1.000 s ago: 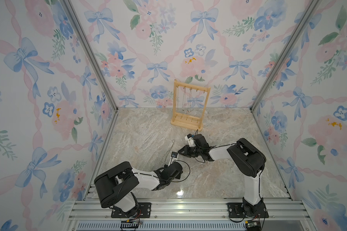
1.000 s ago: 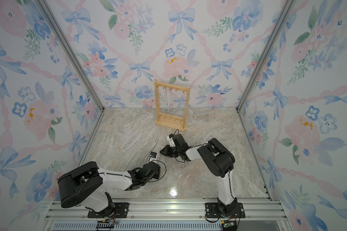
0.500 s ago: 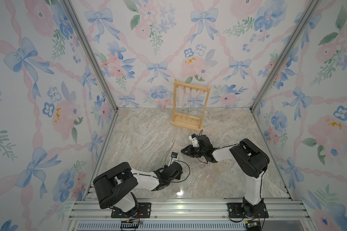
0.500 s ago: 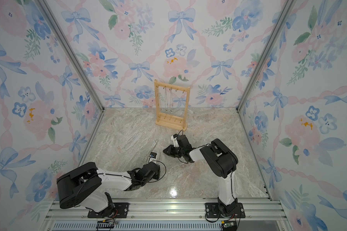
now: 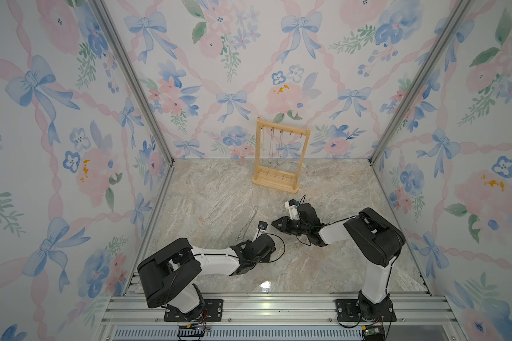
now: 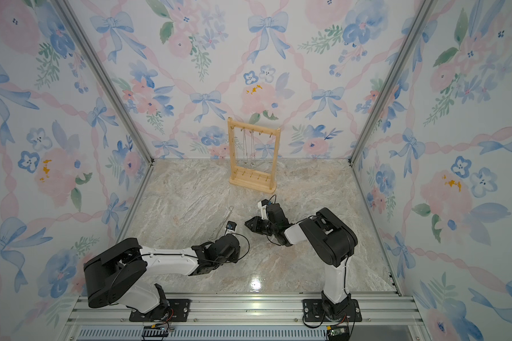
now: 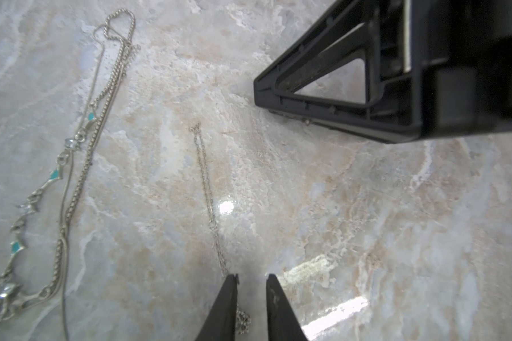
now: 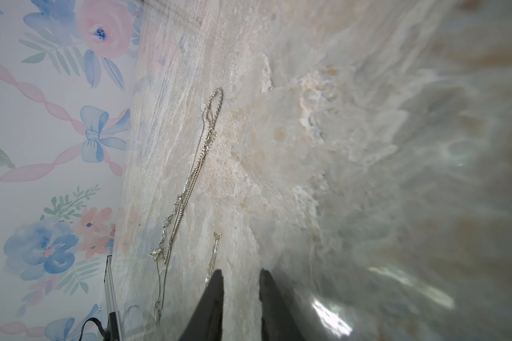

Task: Take the necklace off the jewelry display stand
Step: Place the necklace at the center of the board.

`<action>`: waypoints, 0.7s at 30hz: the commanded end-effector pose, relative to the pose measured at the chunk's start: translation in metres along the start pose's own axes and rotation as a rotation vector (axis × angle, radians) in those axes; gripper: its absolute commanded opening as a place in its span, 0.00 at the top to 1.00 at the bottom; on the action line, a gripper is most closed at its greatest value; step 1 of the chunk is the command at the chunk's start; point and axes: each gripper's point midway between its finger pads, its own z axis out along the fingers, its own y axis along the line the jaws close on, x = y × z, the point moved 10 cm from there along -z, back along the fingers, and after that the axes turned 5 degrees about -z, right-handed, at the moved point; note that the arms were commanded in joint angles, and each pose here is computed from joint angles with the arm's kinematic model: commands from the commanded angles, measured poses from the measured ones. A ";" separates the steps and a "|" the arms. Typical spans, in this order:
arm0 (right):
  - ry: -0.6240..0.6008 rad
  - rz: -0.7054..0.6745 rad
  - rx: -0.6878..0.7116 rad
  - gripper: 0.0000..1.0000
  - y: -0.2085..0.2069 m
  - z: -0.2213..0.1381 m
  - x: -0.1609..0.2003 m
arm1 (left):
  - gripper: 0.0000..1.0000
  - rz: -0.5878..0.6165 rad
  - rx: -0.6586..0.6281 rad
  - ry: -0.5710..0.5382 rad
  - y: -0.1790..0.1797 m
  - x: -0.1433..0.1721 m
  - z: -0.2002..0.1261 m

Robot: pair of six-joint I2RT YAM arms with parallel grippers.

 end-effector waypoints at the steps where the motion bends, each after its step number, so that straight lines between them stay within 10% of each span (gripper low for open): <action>1: -0.086 -0.039 -0.019 0.73 0.004 -0.010 -0.008 | 0.76 0.021 -0.017 -0.025 -0.001 -0.014 -0.013; 8: -0.209 -0.084 -0.037 0.72 0.007 -0.030 -0.005 | 0.63 -0.013 -0.014 -0.181 -0.002 -0.055 -0.051; 16: -0.474 -0.169 -0.041 0.67 0.012 -0.083 0.005 | 0.02 -0.105 0.027 -0.350 0.018 -0.075 -0.100; 21: -0.565 -0.217 -0.025 0.66 0.024 -0.107 0.008 | 0.02 -0.168 0.023 -0.425 0.037 -0.069 -0.118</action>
